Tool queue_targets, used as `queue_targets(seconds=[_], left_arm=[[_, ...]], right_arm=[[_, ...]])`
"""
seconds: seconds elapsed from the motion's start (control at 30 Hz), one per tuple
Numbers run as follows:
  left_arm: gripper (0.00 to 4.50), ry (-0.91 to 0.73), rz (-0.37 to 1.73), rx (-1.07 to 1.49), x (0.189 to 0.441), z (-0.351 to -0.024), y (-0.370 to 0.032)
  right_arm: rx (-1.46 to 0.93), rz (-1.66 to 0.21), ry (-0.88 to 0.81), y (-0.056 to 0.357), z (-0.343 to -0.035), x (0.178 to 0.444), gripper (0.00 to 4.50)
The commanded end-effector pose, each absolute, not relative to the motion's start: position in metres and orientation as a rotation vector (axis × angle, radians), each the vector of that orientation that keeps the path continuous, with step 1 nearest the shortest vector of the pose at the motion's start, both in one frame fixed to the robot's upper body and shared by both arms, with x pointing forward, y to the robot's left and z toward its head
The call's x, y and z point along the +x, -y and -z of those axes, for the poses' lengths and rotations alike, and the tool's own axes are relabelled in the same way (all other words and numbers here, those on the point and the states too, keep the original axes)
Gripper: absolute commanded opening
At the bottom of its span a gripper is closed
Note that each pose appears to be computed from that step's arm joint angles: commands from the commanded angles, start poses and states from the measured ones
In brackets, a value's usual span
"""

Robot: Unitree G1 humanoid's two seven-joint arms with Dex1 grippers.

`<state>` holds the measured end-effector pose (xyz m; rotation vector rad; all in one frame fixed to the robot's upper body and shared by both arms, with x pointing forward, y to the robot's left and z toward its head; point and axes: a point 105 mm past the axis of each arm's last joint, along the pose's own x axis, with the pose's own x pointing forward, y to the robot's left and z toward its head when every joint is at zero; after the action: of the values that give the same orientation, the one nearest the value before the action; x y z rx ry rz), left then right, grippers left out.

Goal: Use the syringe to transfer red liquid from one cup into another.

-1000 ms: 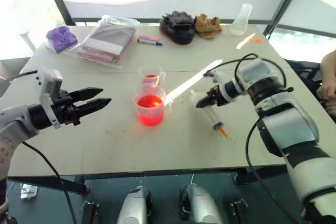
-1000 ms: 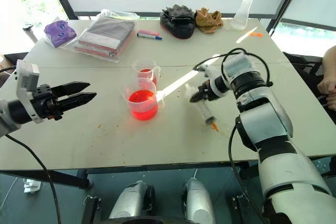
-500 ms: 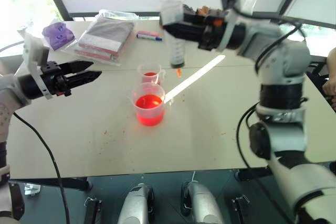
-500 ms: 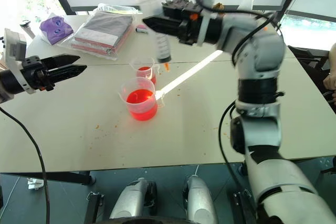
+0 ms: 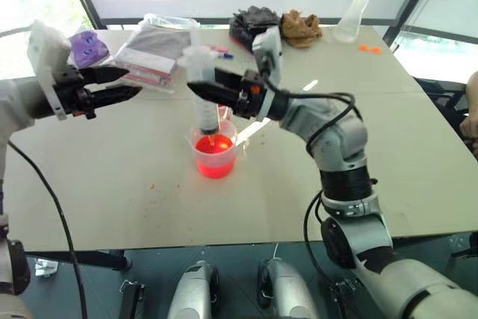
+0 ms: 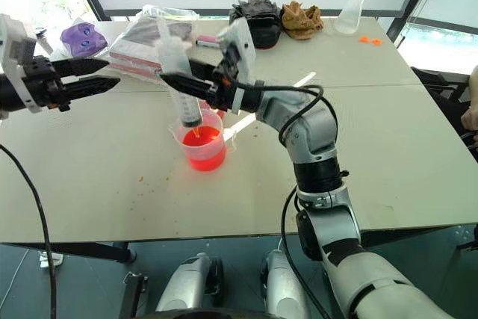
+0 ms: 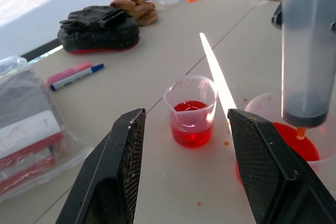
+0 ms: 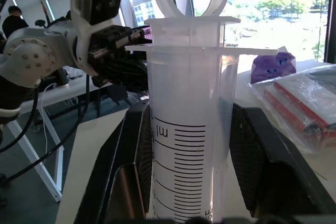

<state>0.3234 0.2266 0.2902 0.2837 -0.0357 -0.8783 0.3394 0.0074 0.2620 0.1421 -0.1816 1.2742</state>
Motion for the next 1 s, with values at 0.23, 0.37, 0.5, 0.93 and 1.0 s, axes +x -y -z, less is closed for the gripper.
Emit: queue_targets(seconds=[0.23,0.37,0.5,0.93,1.0], left_arm=[[2.58,0.167,1.013,0.272,0.316,-0.339,-0.194],[2.58,0.17,1.042,0.294,0.329,-0.331,-0.182],[2.58,0.214,1.01,0.261,0.346,-0.331,-0.18],[2.58,0.178,1.134,0.241,0.353,-0.309,-0.155],[2.58,0.177,1.132,0.246,0.352,-0.31,-0.156]], right_arm=[[0.173,-1.227,0.296,-0.016,-0.265,0.347,1.52],[0.172,-1.225,0.3,-0.018,-0.256,0.346,1.52],[0.161,-1.214,0.306,-0.019,-0.251,0.344,1.52],[0.155,-1.215,0.289,-0.021,-0.239,0.337,1.52],[0.156,-1.213,0.289,-0.021,-0.239,0.338,1.52]])
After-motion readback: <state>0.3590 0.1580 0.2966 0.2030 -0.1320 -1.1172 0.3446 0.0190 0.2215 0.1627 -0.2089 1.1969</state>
